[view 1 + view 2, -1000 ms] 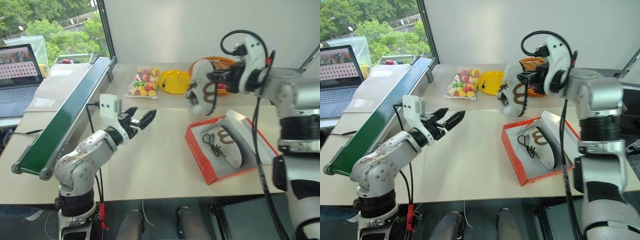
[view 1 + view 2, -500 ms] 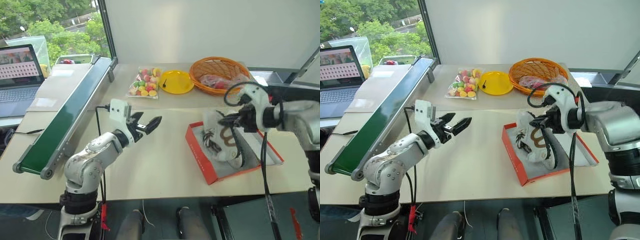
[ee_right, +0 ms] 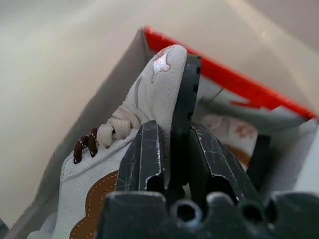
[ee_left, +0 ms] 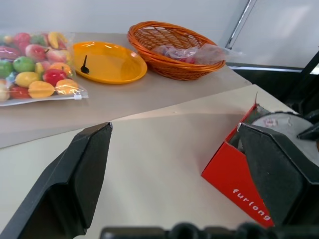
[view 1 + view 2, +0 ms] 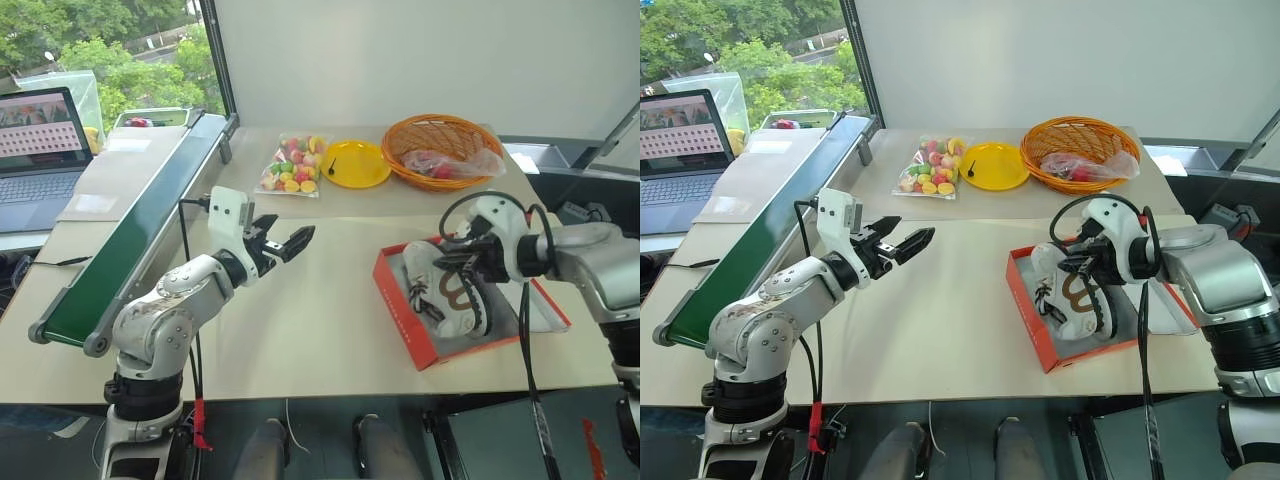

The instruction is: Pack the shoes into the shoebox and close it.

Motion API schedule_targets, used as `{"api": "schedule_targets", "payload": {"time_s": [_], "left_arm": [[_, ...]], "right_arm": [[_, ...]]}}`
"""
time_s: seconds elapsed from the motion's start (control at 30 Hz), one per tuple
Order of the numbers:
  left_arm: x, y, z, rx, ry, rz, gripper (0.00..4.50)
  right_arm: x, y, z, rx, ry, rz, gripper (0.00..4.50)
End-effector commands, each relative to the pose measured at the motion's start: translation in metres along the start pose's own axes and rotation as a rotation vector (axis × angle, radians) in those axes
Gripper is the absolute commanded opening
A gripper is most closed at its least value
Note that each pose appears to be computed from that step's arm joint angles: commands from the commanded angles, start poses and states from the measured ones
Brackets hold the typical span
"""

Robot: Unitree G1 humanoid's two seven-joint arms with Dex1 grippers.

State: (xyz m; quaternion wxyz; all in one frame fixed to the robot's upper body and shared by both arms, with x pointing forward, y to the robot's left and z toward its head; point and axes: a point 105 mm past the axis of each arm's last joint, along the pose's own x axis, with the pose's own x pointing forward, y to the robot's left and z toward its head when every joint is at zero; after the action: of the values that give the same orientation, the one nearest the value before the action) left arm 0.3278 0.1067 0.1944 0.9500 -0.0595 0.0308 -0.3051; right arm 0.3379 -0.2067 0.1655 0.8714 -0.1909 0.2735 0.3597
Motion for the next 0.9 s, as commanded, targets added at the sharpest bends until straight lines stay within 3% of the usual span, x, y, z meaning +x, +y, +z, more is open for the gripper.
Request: {"api": "schedule_targets", "payload": {"time_s": [0.03,0.23,0.3,0.37,0.53,0.63,0.9], "left_arm": [[-0.008,0.0,0.023,0.056,-0.055,0.006,4.33],[-0.013,-0.001,0.025,0.112,-0.023,-0.021,4.33],[-0.014,-0.001,0.025,0.136,-0.011,-0.032,4.37],[-0.015,-0.001,0.027,0.161,-0.001,-0.052,4.37],[-0.016,-0.008,0.022,0.213,0.036,-0.133,4.37],[-0.015,-0.016,0.018,0.221,0.052,-0.196,4.37],[-0.018,-0.024,-0.006,0.29,0.172,-0.373,4.37]], "right_arm": [[0.004,0.004,-0.006,-0.054,0.003,0.009,0.31],[0.022,0.012,-0.022,-0.039,0.01,0.023,0.31],[0.026,0.011,-0.025,-0.034,0.011,0.016,1.28],[0.029,0.01,-0.026,-0.03,0.005,0.007,1.59],[0.026,0.008,-0.015,-0.037,-0.031,-0.007,3.56],[0.016,0.002,-0.005,-0.057,-0.049,-0.039,4.45],[-0.041,-0.001,0.037,-0.04,-0.145,-0.056,4.45]]}}
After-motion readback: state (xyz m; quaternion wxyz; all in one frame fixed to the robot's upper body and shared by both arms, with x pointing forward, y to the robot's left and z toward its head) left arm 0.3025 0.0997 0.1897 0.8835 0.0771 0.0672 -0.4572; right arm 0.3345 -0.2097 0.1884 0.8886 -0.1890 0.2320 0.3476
